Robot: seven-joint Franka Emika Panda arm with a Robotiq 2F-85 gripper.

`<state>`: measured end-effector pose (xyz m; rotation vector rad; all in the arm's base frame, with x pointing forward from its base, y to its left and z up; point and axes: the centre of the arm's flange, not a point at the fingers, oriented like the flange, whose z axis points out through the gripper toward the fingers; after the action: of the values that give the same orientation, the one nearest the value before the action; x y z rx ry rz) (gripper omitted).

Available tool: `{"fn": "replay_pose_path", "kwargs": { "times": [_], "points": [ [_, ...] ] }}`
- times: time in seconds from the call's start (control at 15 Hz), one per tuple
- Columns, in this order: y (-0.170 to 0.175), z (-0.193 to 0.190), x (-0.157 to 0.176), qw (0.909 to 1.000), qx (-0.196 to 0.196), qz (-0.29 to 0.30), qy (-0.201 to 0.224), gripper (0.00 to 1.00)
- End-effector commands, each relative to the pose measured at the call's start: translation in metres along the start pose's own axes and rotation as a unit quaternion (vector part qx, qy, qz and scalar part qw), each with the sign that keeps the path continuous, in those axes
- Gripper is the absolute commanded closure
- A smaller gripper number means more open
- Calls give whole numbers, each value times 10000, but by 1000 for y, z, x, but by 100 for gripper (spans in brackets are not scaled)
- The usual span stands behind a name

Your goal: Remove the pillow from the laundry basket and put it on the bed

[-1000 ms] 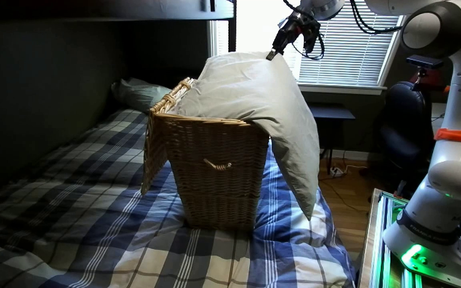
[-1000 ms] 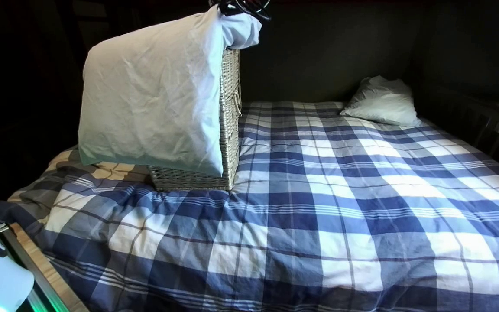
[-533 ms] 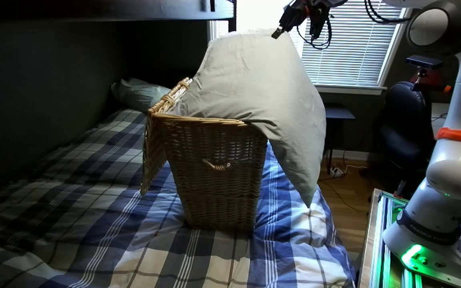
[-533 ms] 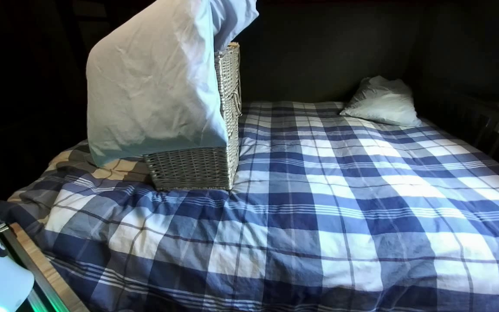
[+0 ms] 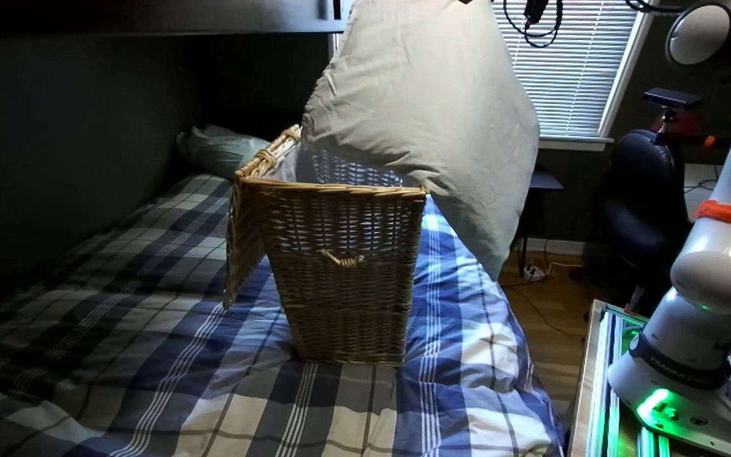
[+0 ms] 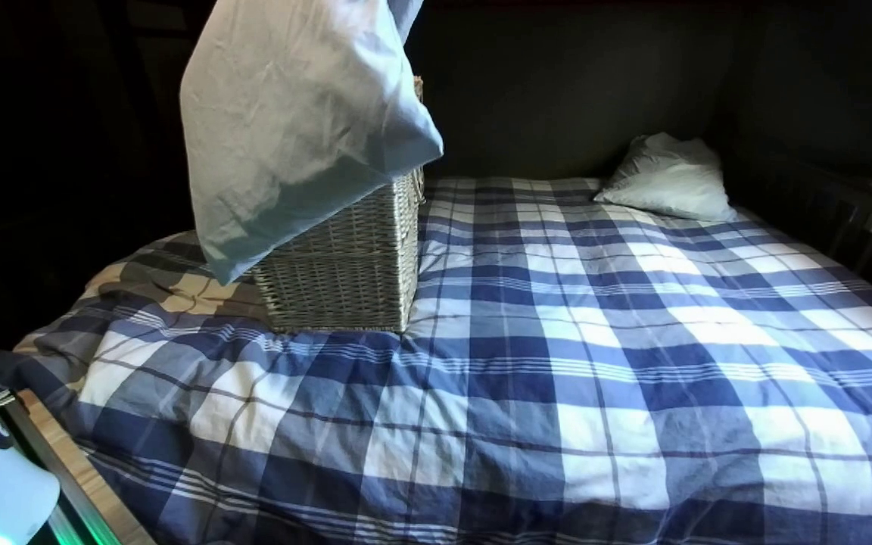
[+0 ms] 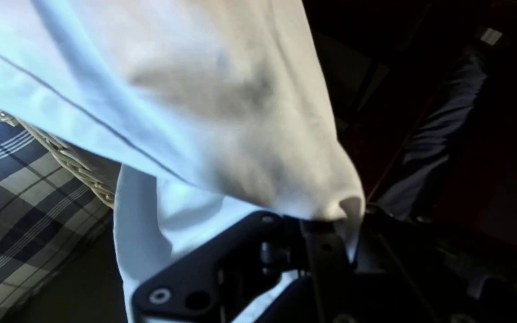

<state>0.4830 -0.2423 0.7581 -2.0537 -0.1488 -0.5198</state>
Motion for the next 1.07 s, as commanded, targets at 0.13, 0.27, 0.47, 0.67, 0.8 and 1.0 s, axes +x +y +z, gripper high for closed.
{"fn": "replay_pose_path", "kwargs": {
  "times": [0.13,0.27,0.47,0.67,0.8,1.0],
  "points": [
    [-13,-87,-24,9949,361,217,921,98],
    [-8,-114,-33,9904,373,283,1299,98],
    [4,-149,-44,9810,234,440,1874,98],
    [23,-183,-46,9640,-142,539,2598,98],
    [34,-199,-42,9548,-438,543,2888,98],
    [53,-210,-29,9394,-868,382,3293,98]
  ]
}}
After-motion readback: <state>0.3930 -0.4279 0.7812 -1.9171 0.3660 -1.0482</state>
